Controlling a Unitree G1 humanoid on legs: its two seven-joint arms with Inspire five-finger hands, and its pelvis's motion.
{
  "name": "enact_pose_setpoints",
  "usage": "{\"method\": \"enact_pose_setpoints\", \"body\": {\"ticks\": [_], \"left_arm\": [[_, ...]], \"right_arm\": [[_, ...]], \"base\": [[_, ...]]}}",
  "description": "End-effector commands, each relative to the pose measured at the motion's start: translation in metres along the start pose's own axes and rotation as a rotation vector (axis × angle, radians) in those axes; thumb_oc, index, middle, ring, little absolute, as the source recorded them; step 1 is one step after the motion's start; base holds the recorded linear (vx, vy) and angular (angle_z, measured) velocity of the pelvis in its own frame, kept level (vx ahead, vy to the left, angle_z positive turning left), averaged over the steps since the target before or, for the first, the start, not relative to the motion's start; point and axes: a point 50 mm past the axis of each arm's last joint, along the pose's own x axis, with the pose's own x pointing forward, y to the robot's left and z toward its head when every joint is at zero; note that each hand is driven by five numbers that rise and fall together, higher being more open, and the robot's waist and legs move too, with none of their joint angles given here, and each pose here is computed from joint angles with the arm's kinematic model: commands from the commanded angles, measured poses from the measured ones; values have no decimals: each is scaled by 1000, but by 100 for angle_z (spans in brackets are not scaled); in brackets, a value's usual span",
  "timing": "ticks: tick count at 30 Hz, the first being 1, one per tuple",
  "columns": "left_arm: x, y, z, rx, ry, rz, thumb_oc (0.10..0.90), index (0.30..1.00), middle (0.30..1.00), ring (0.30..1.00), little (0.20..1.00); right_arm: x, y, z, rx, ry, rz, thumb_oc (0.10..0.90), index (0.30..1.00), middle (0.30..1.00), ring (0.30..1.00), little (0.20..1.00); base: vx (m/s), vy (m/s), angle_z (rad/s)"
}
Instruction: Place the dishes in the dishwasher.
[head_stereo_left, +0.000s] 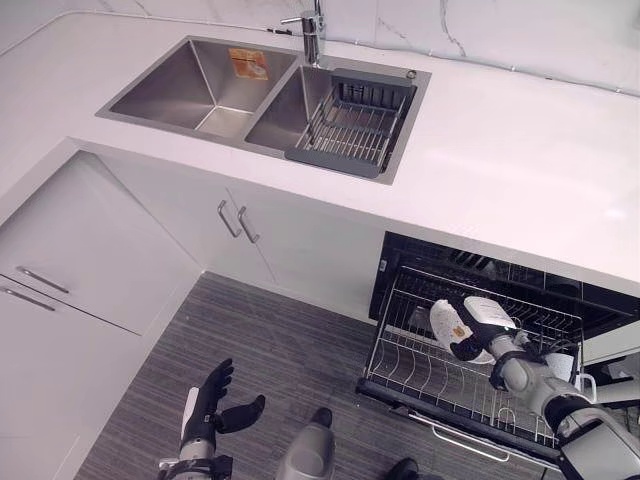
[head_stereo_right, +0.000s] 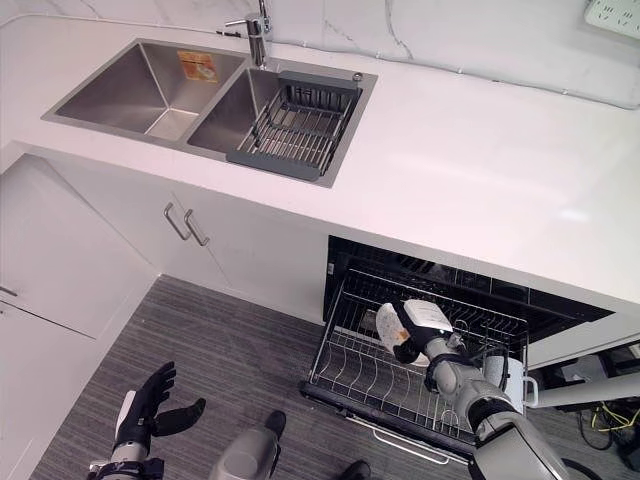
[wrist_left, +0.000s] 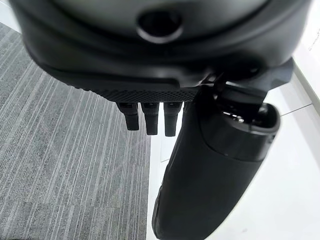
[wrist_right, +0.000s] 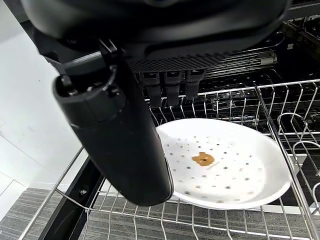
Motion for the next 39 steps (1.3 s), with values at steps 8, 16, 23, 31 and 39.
{"method": "enact_pose_setpoints", "body": {"ticks": [8, 16, 23, 31, 39], "left_arm": [[2, 11, 19, 28, -123, 11, 800, 900, 900, 900, 900], [-1, 12, 14, 27, -100, 47, 800, 900, 900, 900, 900], [-9, 19, 0, 26, -35, 143, 800, 900, 900, 900, 900], [-10, 23, -8, 28, 9, 213, 800, 900, 900, 900, 900], [-14, 24, -12, 2, 15, 231, 800, 900, 900, 900, 900]], "right_arm": [[16, -55, 18, 266, -76, -271, 800, 900, 900, 900, 900], [13, -48, 28, 643, -35, -239, 800, 900, 900, 900, 900], [-22, -2, 47, 1069, -24, 75, 800, 900, 900, 900, 900], [-58, -44, 61, 1221, -258, 37, 800, 900, 900, 900, 900], [-105, -84, 64, 1234, -462, -40, 800, 900, 900, 900, 900]], "base": [[1, 9, -1], [-1, 15, -7], [19, -10, -34], [-5, -32, -39], [-18, 5, -34]]}}
